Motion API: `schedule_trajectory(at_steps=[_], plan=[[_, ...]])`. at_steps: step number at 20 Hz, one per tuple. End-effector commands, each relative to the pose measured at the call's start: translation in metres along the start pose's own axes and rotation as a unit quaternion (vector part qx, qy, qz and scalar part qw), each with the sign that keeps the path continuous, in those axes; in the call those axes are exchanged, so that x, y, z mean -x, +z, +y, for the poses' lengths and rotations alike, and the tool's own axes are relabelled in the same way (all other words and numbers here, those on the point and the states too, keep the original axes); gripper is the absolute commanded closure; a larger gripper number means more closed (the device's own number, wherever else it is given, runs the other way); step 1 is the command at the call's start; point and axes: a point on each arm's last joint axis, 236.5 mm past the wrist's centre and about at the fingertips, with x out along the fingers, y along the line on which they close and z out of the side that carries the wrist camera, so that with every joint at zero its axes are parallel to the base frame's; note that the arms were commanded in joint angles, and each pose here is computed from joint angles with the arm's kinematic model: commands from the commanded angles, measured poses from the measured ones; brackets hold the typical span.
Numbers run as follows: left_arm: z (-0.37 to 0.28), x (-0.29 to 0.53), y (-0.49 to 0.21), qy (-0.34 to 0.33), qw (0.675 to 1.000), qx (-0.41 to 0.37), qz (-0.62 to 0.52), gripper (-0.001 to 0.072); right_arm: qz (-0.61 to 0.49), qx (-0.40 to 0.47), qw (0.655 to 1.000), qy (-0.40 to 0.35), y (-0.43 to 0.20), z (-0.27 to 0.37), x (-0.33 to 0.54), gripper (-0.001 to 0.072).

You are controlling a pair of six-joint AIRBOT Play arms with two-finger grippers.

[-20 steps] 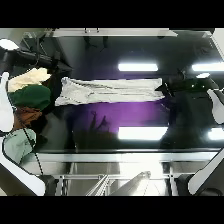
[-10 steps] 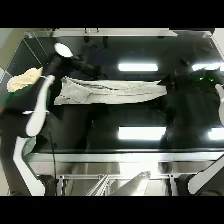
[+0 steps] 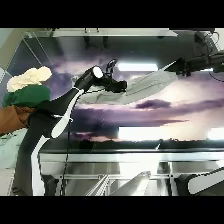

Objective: Fold the shirts.

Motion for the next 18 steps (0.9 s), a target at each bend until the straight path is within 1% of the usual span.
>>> schedule_trajectory(at_steps=[1, 4, 7, 10, 12, 14, 16, 17, 18], plan=[[-0.014, 0.008, 0.005, -0.01, 1.0, -0.004, 0.005, 0.071, -0.006, 0.003, 1.0, 0.023, 0.002, 0.026, 0.006, 0.0702], [-0.028, 0.092, 0.039, -0.018, 0.999, -0.044, -0.026, 0.0702, -0.019, 0.018, 0.996, 0.083, 0.012, 0.067, -0.014, 0.0702], [-0.009, 0.209, 0.07, 0.003, 0.994, -0.033, -0.103, 0.0701, -0.015, 0.047, 0.996, 0.077, 0.015, 0.1, -0.085, 0.0701], [0.02, 0.29, 0.06, 0.027, 0.991, -0.008, -0.133, 0.0698, -0.02, 0.088, 0.995, 0.053, 0.004, 0.137, -0.183, 0.0702], [0.029, 0.317, 0.048, 0.018, 0.989, -0.004, -0.146, 0.0695, -0.041, 0.1, 0.993, 0.04, -0.005, 0.153, -0.249, 0.0703], [0.031, 0.328, 0.036, -0.007, 0.988, 0.001, -0.154, 0.0694, -0.049, 0.097, 0.993, 0.035, -0.016, 0.153, -0.309, 0.0704], [0.034, 0.327, 0.023, -0.03, 0.987, 0.008, -0.156, 0.0694, -0.036, 0.088, 0.995, 0.041, -0.029, 0.144, -0.361, 0.0702], [0.035, 0.323, 0.017, -0.041, 0.987, 0.012, -0.153, 0.0694, -0.028, 0.082, 0.994, 0.058, -0.036, 0.146, -0.383, 0.0692], [0.035, 0.317, 0.009, -0.05, 0.988, 0.016, -0.147, 0.0694, -0.027, 0.079, 0.992, 0.093, -0.043, 0.157, -0.401, 0.0456]])
